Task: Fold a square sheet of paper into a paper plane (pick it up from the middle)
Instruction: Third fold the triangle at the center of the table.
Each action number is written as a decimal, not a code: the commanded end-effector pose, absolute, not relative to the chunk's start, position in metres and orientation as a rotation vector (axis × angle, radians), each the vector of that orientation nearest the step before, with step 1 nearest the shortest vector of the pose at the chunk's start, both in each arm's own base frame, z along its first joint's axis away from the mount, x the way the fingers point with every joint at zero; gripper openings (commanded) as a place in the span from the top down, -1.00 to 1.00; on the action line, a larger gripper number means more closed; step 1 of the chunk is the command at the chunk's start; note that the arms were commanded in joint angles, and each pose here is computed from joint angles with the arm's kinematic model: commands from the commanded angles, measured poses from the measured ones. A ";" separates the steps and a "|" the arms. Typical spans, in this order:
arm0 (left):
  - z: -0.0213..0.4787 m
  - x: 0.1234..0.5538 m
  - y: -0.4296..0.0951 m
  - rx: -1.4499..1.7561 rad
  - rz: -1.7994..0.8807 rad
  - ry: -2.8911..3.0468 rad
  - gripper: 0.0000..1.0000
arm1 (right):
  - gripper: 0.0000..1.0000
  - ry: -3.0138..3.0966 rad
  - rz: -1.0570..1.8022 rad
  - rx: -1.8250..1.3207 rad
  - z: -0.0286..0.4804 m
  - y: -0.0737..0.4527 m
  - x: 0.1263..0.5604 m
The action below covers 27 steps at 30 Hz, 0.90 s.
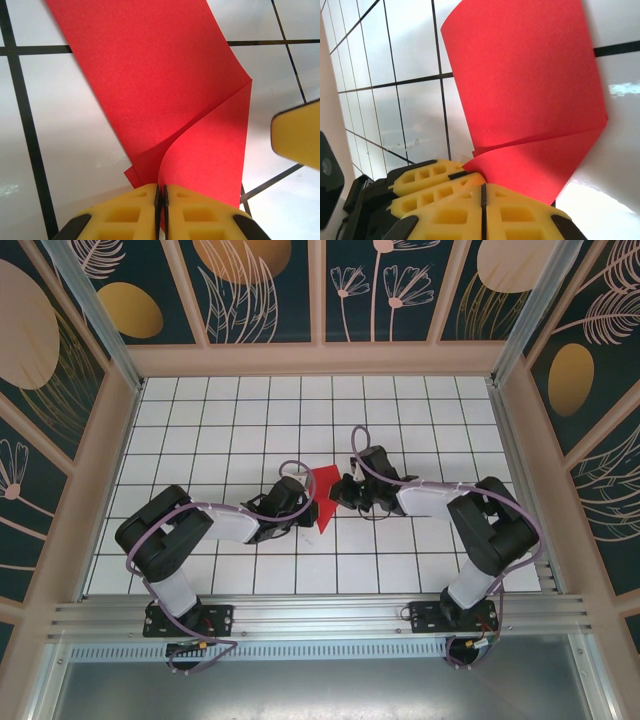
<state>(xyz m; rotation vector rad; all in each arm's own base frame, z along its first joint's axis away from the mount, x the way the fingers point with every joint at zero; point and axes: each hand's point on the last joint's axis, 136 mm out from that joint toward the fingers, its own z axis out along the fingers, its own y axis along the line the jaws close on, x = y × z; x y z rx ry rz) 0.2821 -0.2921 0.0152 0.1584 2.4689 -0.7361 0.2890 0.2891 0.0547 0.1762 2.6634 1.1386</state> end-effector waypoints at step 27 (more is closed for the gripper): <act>-0.004 0.271 -0.281 0.189 -0.660 2.559 0.70 | 0.77 2.699 1.073 0.208 0.025 0.276 0.309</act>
